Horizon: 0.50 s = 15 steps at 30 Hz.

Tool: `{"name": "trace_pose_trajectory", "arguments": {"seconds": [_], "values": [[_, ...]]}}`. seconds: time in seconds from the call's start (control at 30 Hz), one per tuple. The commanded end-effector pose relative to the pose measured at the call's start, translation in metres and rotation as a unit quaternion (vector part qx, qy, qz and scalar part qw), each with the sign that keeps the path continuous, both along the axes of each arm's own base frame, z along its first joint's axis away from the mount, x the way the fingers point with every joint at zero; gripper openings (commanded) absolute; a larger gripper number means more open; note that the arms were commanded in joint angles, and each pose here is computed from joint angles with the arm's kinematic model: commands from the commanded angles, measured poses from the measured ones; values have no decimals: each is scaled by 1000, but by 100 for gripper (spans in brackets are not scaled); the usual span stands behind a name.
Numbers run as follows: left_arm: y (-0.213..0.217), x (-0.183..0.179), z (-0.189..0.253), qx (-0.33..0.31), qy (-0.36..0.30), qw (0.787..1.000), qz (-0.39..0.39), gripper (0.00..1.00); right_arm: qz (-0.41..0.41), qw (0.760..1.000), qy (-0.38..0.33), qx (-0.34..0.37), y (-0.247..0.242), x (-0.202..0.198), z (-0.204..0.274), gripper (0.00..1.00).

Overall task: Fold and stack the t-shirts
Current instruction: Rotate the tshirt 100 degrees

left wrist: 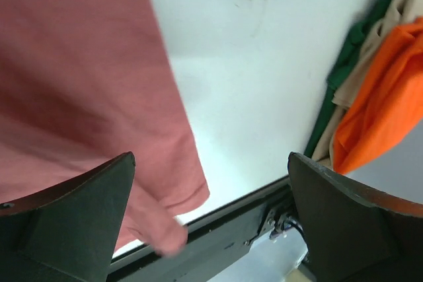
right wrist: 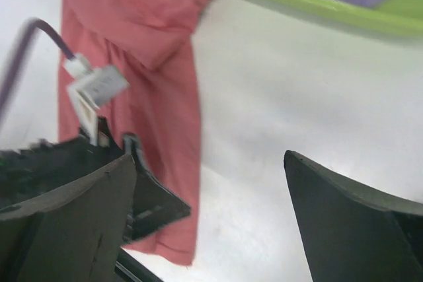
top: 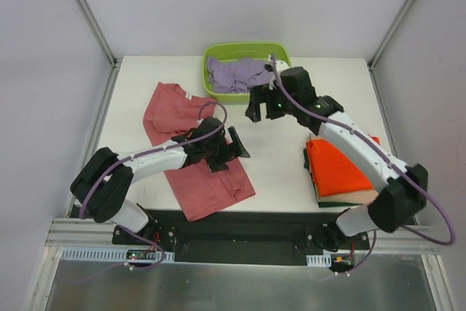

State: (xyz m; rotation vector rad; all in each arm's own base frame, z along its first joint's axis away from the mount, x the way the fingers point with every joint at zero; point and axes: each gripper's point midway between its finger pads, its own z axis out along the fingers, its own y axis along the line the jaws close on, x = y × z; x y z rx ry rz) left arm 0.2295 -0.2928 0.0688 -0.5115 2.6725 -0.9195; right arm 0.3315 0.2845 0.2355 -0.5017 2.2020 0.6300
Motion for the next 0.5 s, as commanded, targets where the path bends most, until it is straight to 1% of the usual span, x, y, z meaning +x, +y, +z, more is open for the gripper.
{"name": "trace_pose_trajectory", "arguments": {"seconds": [0.0,0.07,0.13,0.17,0.23,0.27,0.37,0.47], "values": [[-8,1,40,-23,-73,996,-44,99,-48,998,-25,-17,-51,-26,-2,96],[18,0,53,18,-123,992,-35,99,-44,999,-18,-19,-61,-43,-19,96],[49,4,70,76,-176,981,-26,99,-38,999,-7,-22,-68,-58,-38,96],[71,9,75,121,-196,973,-2,99,-29,999,-3,-16,-68,-64,-44,96],[105,20,91,162,-224,960,38,99,0,1000,4,0,-57,-77,-54,96],[120,26,95,169,-225,958,62,99,15,1000,7,0,-50,-83,-60,96],[151,53,106,157,-215,957,113,99,70,997,31,-24,-13,-103,-83,96],[168,86,120,177,-226,949,131,99,116,990,67,-40,24,-119,-109,96]]}}
